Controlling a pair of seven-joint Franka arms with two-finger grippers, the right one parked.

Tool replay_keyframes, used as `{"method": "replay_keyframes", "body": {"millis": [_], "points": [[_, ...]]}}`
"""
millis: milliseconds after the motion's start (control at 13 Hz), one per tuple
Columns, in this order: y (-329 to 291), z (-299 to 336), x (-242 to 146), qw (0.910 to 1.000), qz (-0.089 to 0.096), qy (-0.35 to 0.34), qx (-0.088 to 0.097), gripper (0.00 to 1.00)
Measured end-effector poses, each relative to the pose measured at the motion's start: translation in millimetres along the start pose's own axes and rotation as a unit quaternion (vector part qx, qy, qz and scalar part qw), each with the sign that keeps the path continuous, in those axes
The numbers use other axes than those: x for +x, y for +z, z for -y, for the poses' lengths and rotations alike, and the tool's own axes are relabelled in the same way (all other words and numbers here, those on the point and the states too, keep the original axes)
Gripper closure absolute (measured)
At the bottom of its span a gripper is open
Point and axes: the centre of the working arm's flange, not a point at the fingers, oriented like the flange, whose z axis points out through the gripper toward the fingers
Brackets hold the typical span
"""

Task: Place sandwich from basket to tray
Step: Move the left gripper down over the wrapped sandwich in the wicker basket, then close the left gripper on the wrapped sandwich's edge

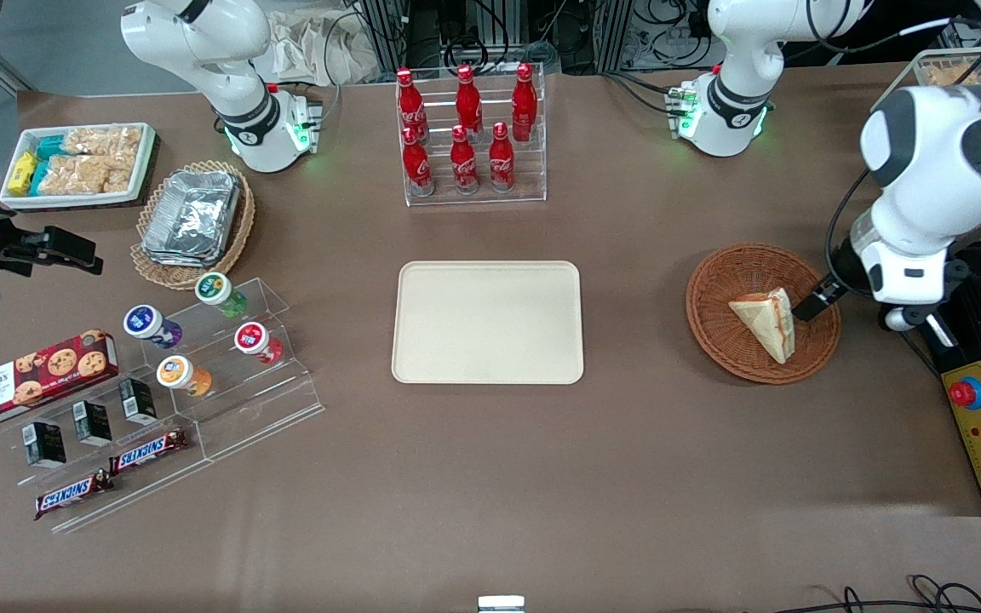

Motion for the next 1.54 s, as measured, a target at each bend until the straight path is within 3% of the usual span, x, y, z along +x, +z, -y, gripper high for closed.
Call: {"method": "replay_keyframes", "body": {"millis": [231, 462, 769, 1077, 1154, 1308, 1538], "points": [[47, 12, 11, 0.9987, 0.025, -0.041, 0.015, 0.00], [84, 16, 13, 0.9967, 0.040, -0.070, 0.004, 0.00], [126, 33, -4, 0.9962, 0.035, -0.079, 0.001, 0.00], [160, 56, -26, 0.9953, 0.046, -0.084, 0.015, 0.01], [160, 56, -26, 0.9953, 0.045, -0.084, 0.015, 0.06], [158, 55, -25, 0.9955, 0.042, -0.084, 0.011, 0.32], [146, 47, -25, 0.9966, 0.033, -0.076, 0.002, 0.58]]}}
